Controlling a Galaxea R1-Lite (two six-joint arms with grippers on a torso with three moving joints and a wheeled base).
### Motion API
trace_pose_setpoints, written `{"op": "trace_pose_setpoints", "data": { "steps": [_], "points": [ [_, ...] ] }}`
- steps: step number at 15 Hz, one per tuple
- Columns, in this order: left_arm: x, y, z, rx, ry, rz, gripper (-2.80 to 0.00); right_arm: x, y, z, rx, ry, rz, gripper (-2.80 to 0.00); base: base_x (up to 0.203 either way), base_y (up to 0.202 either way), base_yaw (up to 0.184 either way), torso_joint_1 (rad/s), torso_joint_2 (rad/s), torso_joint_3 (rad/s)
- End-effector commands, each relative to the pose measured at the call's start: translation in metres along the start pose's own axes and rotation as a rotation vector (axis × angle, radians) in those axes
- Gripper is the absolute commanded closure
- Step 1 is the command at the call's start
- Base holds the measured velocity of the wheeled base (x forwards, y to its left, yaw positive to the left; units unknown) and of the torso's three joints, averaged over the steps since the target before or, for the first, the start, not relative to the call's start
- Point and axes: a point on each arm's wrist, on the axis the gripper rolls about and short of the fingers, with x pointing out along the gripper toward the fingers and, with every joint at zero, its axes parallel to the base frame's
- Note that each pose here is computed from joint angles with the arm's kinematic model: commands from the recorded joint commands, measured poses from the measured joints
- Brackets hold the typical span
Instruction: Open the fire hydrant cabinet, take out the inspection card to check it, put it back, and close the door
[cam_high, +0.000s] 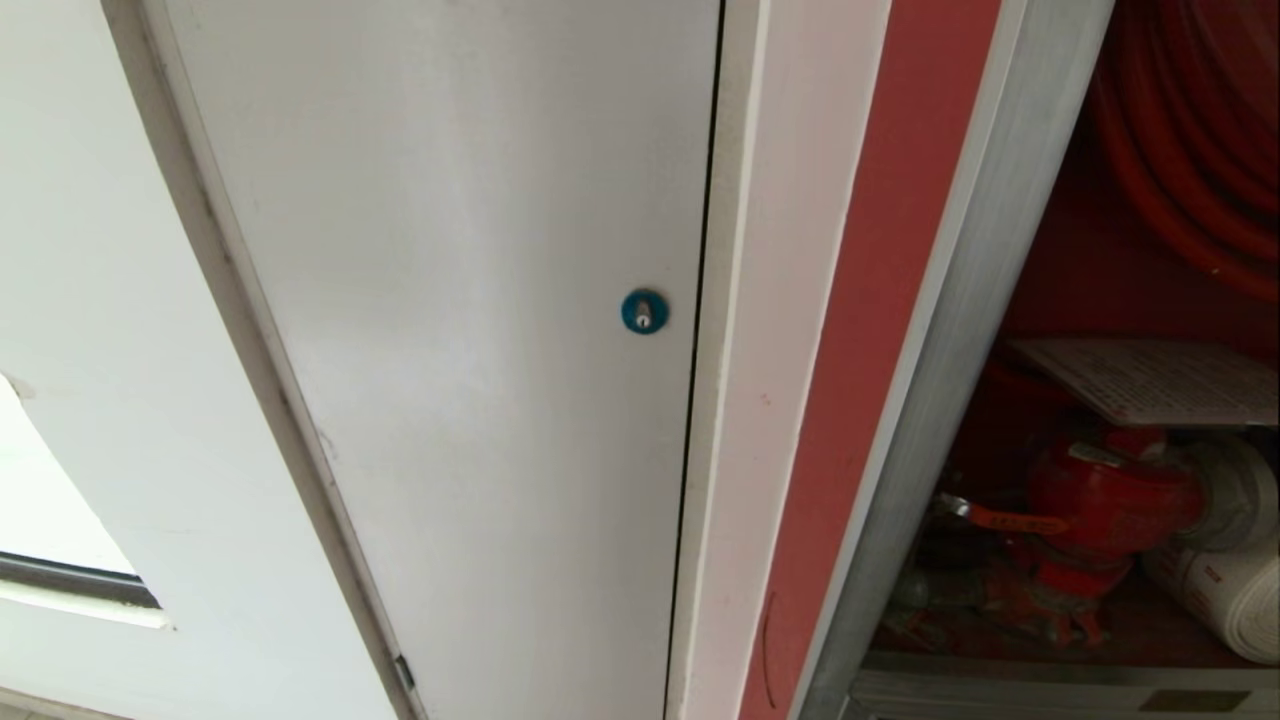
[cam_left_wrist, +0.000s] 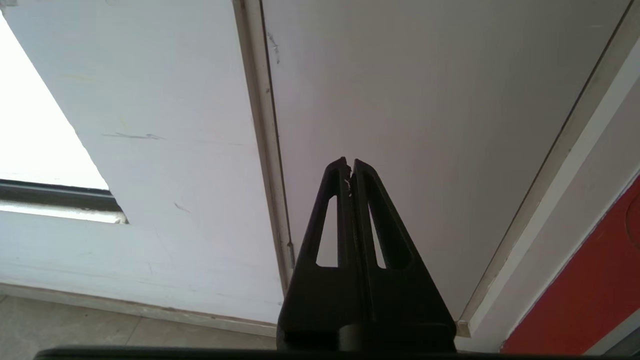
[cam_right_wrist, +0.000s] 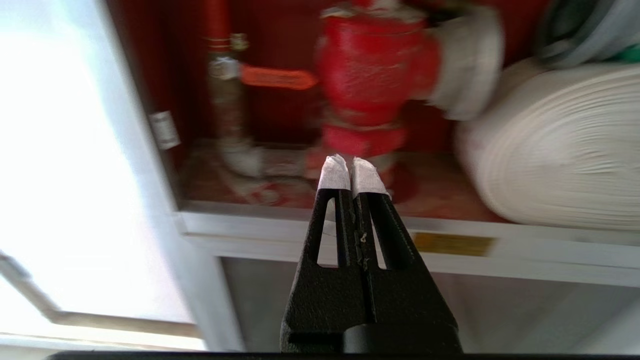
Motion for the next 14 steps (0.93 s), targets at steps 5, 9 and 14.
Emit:
{"op": "trace_pose_setpoints", "data": {
  "steps": [5,9,14],
  "points": [
    [0.0,0.0,-0.002,0.0,0.006,0.002,0.0,0.033,-0.001,0.037,-0.093,0.146,-0.074,0.0,0.0,0.0,0.0,0.0,0.0,0.0],
    [0.001,0.0,-0.002,0.0,0.007,0.002,0.0,0.057,-0.002,0.059,-0.253,0.229,-0.139,0.0,0.0,0.0,0.0,0.0,0.0,0.0],
    [0.0,0.0,-0.002,0.0,0.007,0.002,0.0,0.085,-0.002,0.095,-0.422,0.318,-0.164,0.0,0.0,0.0,0.0,0.0,0.0,0.0]
  ]
}}
